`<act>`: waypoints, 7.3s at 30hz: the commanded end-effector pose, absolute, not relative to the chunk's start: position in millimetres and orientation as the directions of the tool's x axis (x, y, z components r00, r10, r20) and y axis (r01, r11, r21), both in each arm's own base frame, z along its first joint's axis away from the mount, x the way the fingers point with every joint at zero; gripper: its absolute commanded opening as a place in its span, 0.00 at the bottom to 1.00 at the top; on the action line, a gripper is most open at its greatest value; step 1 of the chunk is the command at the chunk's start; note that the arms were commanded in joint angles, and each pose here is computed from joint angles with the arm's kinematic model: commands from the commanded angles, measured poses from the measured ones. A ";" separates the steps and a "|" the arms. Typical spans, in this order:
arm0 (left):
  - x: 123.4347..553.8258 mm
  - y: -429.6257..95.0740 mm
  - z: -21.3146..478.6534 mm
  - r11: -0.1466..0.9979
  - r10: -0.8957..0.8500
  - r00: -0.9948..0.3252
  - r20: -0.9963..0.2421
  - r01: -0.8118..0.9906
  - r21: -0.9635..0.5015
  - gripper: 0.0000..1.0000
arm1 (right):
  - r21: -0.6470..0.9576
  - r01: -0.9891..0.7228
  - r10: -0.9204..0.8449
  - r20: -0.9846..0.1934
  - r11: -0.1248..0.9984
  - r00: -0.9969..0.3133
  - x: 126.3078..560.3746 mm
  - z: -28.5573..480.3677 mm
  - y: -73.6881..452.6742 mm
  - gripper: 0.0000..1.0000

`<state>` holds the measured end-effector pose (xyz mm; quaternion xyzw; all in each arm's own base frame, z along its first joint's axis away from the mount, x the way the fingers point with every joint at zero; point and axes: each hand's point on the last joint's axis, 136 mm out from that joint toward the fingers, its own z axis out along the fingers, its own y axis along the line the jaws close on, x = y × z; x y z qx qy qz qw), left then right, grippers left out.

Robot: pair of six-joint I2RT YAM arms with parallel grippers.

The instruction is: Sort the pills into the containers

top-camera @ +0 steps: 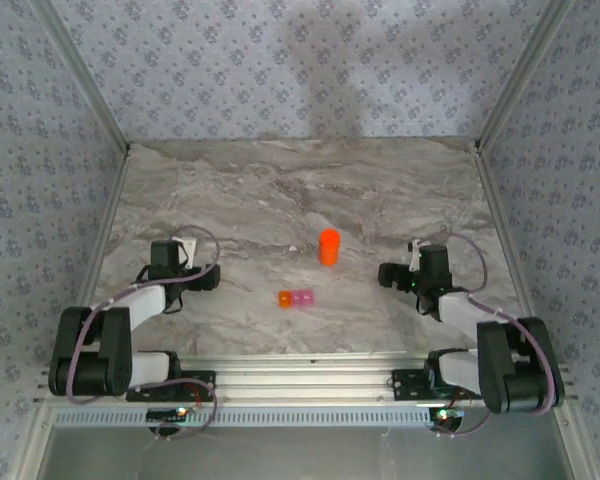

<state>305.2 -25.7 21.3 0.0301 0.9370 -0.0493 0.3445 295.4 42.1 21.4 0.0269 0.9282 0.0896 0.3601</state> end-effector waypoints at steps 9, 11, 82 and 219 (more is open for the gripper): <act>397.2 15.9 93.7 0.998 -0.058 -0.374 -0.926 -0.044 -0.045 0.99 | -0.075 0.207 0.006 -0.932 0.975 -0.364 385.6 88.3 -37.6 1.00; 395.6 18.8 100.9 0.997 -0.073 -0.372 -0.925 -0.055 -0.056 0.99 | -0.075 0.205 0.006 -0.931 0.976 -0.366 385.4 87.7 -37.3 1.00; 337.6 -96.1 148.4 0.960 -0.240 -0.474 -0.847 0.013 -0.279 0.99 | 0.178 -0.452 -0.236 -0.658 0.874 -0.715 300.1 166.5 222.2 0.91; 306.8 -218.9 222.8 0.416 -0.607 -0.636 -0.477 0.257 -0.872 0.99 | 0.536 -0.610 -0.259 -0.589 0.584 -0.766 289.1 142.3 387.6 0.35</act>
